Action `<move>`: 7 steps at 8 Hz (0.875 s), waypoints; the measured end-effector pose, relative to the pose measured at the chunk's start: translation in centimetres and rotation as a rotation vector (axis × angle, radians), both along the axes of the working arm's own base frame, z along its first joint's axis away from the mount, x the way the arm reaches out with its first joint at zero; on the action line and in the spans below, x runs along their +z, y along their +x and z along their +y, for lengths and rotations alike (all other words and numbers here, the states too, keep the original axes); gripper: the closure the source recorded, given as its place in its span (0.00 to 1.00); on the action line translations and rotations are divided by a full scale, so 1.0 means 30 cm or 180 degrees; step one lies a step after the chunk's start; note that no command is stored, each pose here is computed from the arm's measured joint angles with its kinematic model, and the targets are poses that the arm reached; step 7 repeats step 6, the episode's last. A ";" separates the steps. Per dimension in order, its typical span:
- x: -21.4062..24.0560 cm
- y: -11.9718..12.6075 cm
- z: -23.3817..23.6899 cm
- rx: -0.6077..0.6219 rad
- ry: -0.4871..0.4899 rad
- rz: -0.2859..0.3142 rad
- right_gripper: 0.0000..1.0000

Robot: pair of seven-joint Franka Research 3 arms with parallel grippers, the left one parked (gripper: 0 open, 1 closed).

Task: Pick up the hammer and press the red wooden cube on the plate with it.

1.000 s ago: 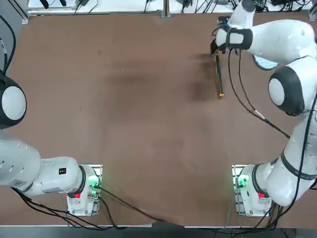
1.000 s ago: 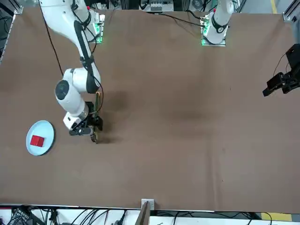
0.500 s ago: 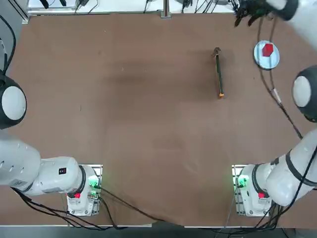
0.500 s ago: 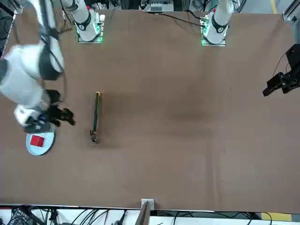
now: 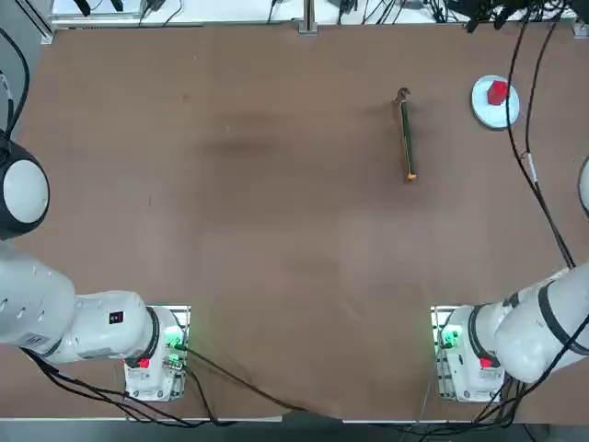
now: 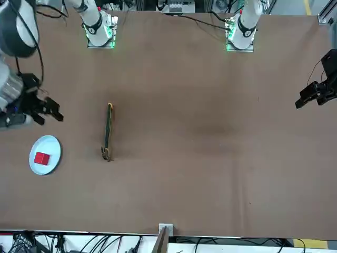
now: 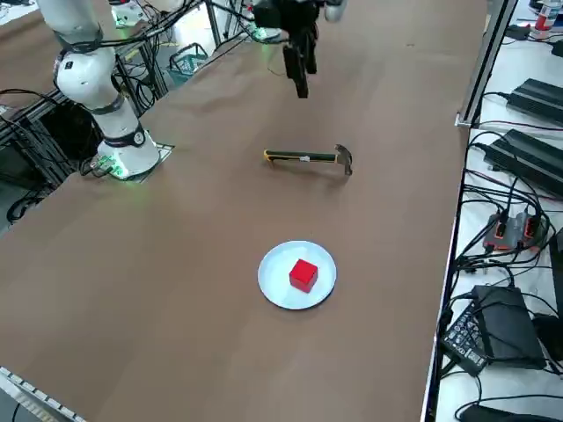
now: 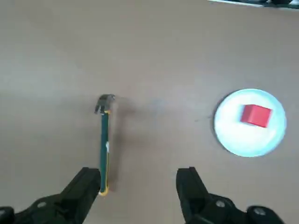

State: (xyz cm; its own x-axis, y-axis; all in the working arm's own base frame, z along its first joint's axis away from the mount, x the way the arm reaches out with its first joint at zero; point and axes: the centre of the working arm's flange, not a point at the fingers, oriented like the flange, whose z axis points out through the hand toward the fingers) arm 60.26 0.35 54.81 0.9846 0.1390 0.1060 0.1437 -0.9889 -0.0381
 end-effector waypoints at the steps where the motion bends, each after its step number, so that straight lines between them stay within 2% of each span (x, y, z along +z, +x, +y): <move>1: 0.047 -0.026 -0.001 0.0024 -0.0046 -0.0011 0.00; 5: 0.179 -0.148 0.078 -0.0092 -0.0060 0.0144 0.00; 7: 0.188 -0.165 0.095 -0.0141 -0.0069 0.0194 0.00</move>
